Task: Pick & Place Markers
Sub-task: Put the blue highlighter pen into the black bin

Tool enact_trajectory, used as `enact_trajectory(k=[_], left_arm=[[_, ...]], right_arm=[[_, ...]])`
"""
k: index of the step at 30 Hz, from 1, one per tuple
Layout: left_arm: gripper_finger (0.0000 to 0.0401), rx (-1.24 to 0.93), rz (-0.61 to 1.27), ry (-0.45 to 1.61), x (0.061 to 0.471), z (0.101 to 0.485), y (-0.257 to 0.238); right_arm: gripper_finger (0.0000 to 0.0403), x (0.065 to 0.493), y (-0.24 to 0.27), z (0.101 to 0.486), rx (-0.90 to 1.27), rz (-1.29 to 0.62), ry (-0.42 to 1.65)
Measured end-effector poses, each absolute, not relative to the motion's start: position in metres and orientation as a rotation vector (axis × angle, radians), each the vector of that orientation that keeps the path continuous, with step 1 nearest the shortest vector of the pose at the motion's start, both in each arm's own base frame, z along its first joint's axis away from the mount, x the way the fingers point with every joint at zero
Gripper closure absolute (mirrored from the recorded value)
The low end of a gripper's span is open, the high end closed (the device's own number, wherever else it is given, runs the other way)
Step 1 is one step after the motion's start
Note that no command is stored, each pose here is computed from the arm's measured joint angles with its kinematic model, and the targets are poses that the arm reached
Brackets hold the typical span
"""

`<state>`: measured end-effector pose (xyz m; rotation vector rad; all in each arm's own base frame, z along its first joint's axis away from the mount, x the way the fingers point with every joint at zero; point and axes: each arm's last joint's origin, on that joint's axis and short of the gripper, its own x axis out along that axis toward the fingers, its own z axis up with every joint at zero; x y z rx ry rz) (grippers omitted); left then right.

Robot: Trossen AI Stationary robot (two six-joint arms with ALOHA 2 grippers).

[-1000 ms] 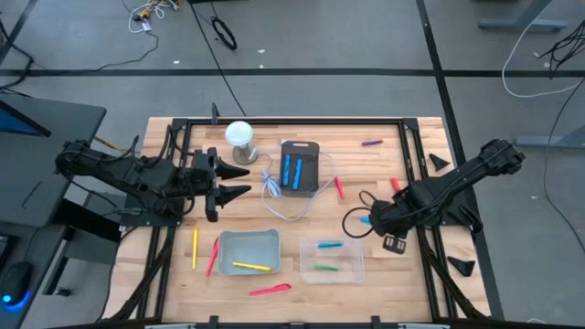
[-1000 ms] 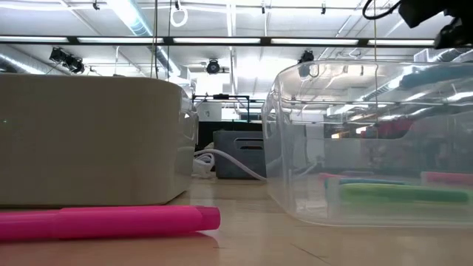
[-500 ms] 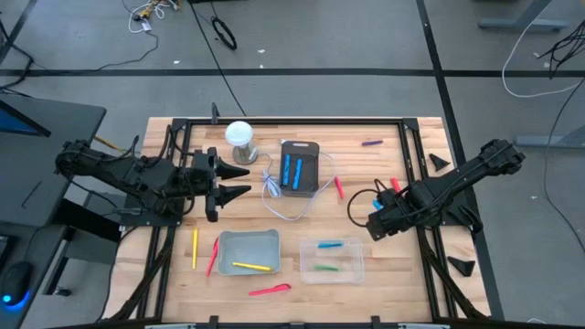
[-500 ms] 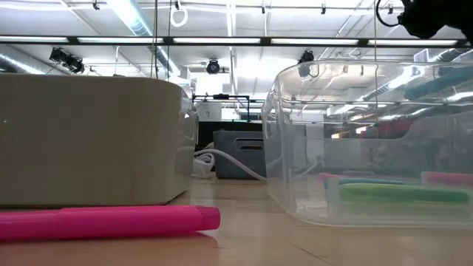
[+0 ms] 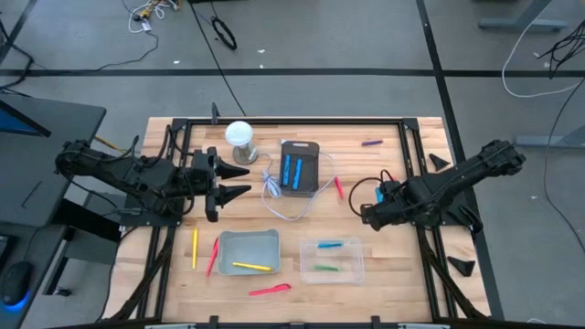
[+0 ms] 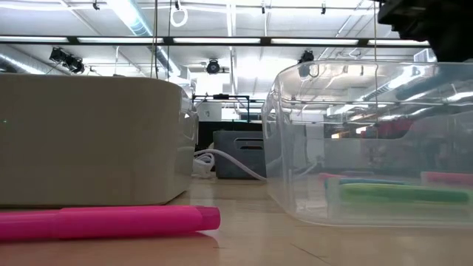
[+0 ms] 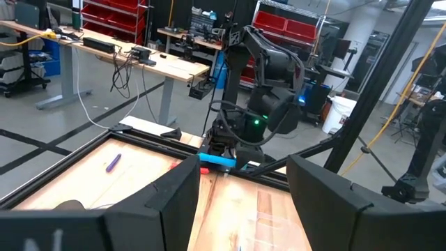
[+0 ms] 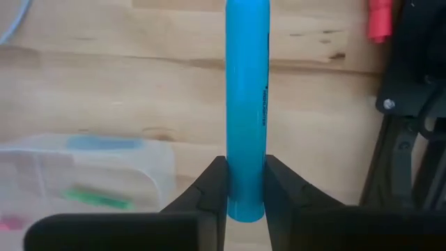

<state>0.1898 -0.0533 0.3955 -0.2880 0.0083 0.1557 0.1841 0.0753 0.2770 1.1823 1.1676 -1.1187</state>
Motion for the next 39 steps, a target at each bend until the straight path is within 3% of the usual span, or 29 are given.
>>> enact_trajectory(k=[22, 39], left_arm=[[0.0181, -0.201, 0.125, -0.032, 0.173, 0.405, -0.047], [0.0181, -0.195, 0.075, -0.027, 0.173, 0.405, -0.048]], right_arm=[[0.0351, 0.288, -0.015, 0.232, 1.394, -1.018, 0.874], [0.0351, 0.359, -0.079, 0.271, 1.267, -1.056, 0.868]])
